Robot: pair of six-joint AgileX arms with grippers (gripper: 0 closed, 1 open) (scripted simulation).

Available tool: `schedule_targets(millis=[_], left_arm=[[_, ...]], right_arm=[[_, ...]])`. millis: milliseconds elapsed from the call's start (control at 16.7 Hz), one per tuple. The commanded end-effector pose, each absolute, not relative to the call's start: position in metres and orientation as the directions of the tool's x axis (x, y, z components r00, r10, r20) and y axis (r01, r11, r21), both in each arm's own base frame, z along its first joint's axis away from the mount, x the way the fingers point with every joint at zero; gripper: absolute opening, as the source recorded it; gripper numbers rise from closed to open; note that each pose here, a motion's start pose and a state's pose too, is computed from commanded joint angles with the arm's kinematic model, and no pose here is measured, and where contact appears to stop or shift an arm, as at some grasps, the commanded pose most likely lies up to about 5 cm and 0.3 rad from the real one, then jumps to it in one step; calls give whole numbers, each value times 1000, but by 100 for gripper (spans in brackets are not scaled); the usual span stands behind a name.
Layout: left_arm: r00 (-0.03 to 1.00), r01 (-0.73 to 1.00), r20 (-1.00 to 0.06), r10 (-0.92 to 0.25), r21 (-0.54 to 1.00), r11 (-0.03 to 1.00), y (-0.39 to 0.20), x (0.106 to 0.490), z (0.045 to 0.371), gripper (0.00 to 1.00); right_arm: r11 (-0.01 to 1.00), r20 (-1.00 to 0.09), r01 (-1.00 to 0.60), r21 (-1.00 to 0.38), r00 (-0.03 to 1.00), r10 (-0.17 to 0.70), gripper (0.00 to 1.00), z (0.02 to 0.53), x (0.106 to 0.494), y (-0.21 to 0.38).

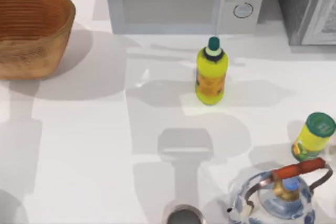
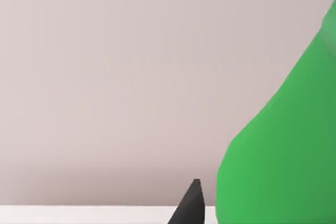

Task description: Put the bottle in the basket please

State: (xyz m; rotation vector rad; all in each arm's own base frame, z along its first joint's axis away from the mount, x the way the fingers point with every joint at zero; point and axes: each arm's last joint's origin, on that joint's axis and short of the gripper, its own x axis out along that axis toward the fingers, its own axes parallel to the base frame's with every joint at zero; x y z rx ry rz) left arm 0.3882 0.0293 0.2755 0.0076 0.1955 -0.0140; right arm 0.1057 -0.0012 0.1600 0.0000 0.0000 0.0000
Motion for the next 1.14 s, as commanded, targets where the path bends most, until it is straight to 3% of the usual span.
schedule_targets(millis=[780, 1140], left_arm=[[981, 15, -194, -13, 6, 1000, 29, 388, 275, 98], [981, 15, -194, -13, 6, 1000, 29, 388, 275, 100]], right_arm=[[1000, 0, 0, 0, 1000, 0, 100, 160, 106, -1], [1000, 0, 0, 0, 1000, 0, 100, 160, 106, -1]])
